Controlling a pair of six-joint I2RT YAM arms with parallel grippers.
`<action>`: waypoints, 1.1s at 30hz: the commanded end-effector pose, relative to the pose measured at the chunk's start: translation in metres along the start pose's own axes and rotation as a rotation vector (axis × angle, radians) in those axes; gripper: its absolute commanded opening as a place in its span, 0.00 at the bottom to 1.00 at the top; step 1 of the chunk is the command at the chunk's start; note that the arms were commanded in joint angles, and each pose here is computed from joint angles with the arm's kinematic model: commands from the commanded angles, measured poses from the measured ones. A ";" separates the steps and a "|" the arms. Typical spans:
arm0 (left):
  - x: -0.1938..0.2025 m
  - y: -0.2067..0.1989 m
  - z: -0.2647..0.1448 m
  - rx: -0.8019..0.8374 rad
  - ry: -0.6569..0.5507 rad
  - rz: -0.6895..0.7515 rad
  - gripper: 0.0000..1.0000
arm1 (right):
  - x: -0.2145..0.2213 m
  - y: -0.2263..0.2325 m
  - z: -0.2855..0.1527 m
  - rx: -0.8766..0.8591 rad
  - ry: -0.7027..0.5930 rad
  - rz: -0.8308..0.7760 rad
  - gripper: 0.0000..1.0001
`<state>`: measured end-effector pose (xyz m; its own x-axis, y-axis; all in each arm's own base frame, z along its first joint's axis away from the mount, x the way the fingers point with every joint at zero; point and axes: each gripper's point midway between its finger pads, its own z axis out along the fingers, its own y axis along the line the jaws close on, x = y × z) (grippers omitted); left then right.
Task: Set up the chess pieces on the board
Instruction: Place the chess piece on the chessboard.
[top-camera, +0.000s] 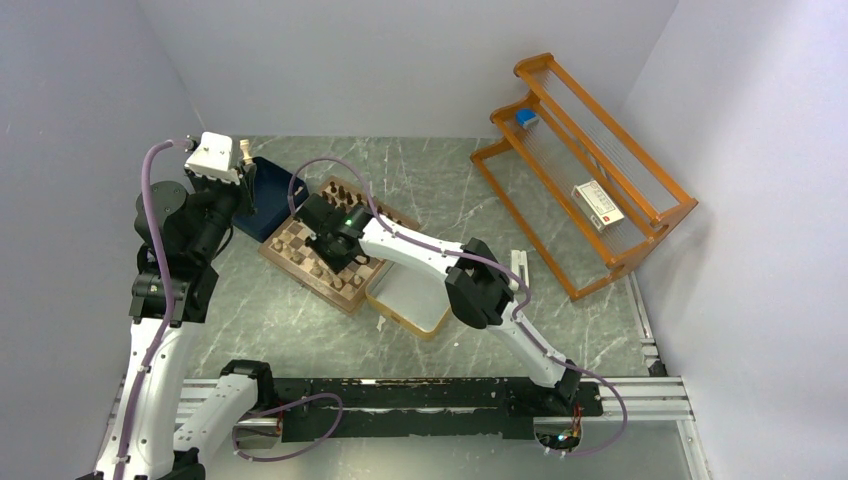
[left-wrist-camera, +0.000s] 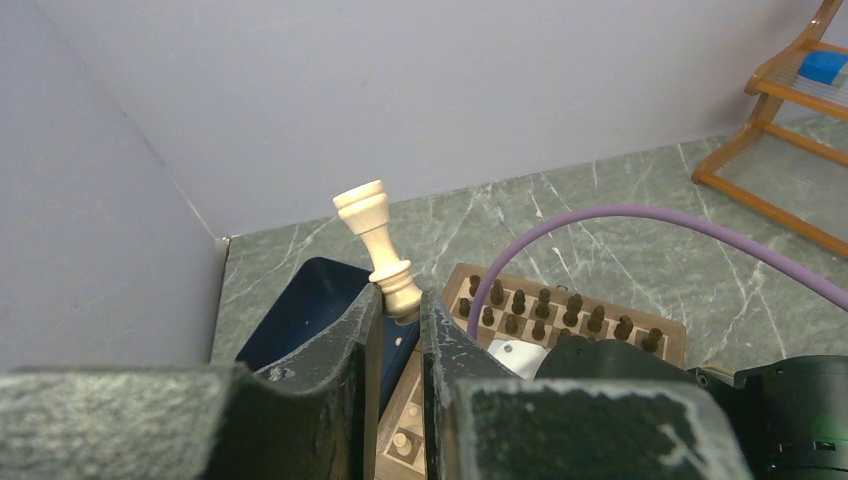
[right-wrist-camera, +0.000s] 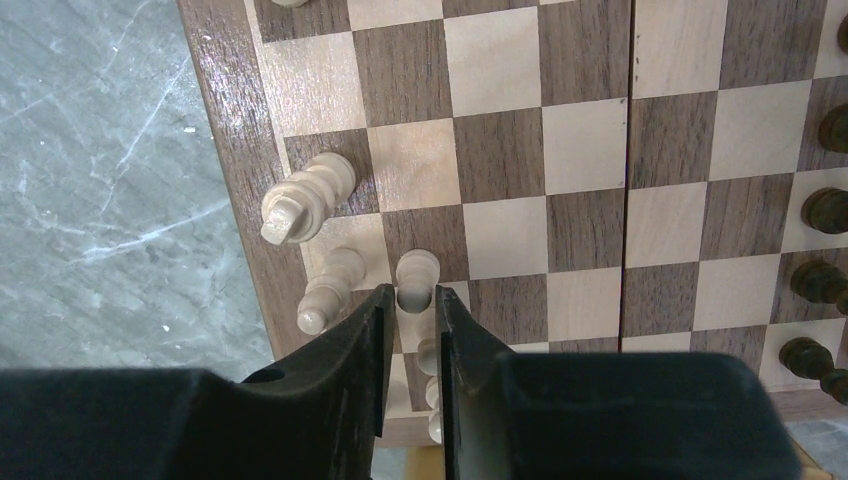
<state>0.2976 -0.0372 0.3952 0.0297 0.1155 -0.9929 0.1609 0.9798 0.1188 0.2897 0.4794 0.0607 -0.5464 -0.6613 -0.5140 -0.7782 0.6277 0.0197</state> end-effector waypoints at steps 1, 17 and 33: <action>-0.008 -0.006 -0.002 0.027 -0.031 -0.005 0.11 | 0.000 0.001 0.009 -0.010 0.004 -0.003 0.26; -0.001 -0.007 -0.001 0.035 -0.020 -0.002 0.11 | -0.024 -0.003 0.000 0.006 -0.077 0.007 0.35; 0.032 -0.057 0.002 0.283 0.043 -0.099 0.13 | -0.078 -0.048 -0.119 0.071 -0.408 0.096 0.46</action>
<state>0.2980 -0.0629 0.3625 -0.0315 0.0907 -0.9954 0.2997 0.9509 0.0772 0.3115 0.4721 0.1463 -0.4898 -0.5188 -0.7006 -0.7387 0.6738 0.0175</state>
